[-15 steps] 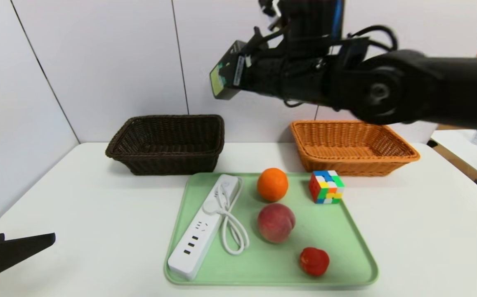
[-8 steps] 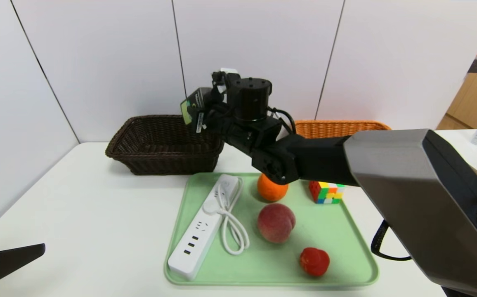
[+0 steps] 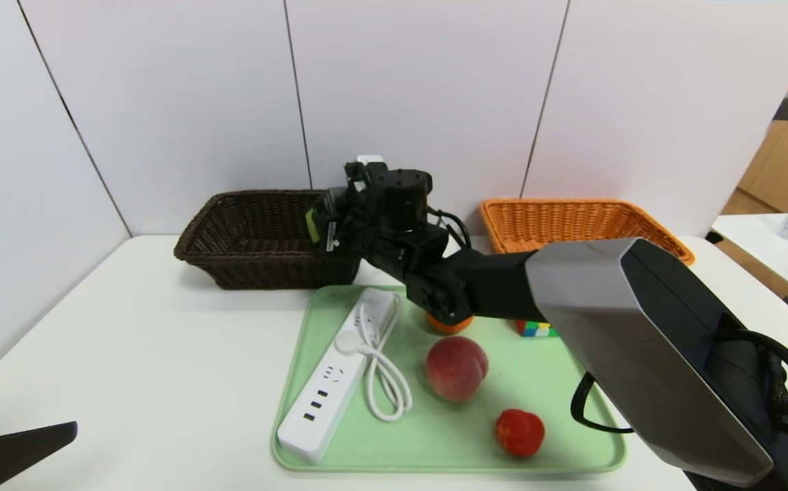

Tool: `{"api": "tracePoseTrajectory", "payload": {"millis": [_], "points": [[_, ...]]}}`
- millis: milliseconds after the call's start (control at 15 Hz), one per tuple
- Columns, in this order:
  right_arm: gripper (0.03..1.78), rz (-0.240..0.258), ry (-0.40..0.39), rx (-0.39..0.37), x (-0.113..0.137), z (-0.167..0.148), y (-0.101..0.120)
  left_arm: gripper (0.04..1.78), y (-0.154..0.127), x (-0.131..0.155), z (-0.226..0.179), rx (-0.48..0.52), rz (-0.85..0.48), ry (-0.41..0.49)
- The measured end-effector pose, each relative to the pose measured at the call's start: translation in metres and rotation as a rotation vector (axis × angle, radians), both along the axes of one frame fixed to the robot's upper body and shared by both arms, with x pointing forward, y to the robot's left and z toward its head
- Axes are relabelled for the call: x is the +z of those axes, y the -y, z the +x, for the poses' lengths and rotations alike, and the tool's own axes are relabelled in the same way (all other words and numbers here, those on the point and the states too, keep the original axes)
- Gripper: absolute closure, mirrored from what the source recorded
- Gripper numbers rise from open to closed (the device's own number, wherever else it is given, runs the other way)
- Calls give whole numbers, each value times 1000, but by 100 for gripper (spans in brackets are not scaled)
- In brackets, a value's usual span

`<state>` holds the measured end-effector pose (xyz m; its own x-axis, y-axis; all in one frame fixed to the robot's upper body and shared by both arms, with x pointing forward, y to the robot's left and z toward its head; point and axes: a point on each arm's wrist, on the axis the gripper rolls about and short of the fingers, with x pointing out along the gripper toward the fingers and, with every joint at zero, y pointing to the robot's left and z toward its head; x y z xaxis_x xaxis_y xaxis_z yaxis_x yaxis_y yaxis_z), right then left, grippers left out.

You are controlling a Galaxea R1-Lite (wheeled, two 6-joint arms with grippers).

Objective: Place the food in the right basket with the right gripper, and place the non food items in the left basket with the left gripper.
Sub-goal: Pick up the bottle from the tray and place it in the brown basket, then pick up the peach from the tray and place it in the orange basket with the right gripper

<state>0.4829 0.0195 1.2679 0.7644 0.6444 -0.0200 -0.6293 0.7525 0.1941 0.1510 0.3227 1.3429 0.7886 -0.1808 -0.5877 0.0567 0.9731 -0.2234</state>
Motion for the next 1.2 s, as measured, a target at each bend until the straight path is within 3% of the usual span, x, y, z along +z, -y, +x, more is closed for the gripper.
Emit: {"api": "tracePoseTrajectory", "payload": {"millis": [200,467,600,867,1000,1200], "points": [[73,-7,-4,0,-4,1,-1,13,0,-1,0,-1,1,-1],[48,2,5,-6,6,0,3,13,0,-1,0,-2,-2,2],[39,20,37,-9,33,-8,9,13,0,-1,0,-3,-4,5],[28,52,73,-63,118,-43,43,13,0,7,2,-4,-13,56],[24,26,8,-88,154,-71,66,13,1,11,3,-5,-19,84],[19,-97,-245,-115,167,-108,98,13,1,13,4,-9,-30,90]]}}
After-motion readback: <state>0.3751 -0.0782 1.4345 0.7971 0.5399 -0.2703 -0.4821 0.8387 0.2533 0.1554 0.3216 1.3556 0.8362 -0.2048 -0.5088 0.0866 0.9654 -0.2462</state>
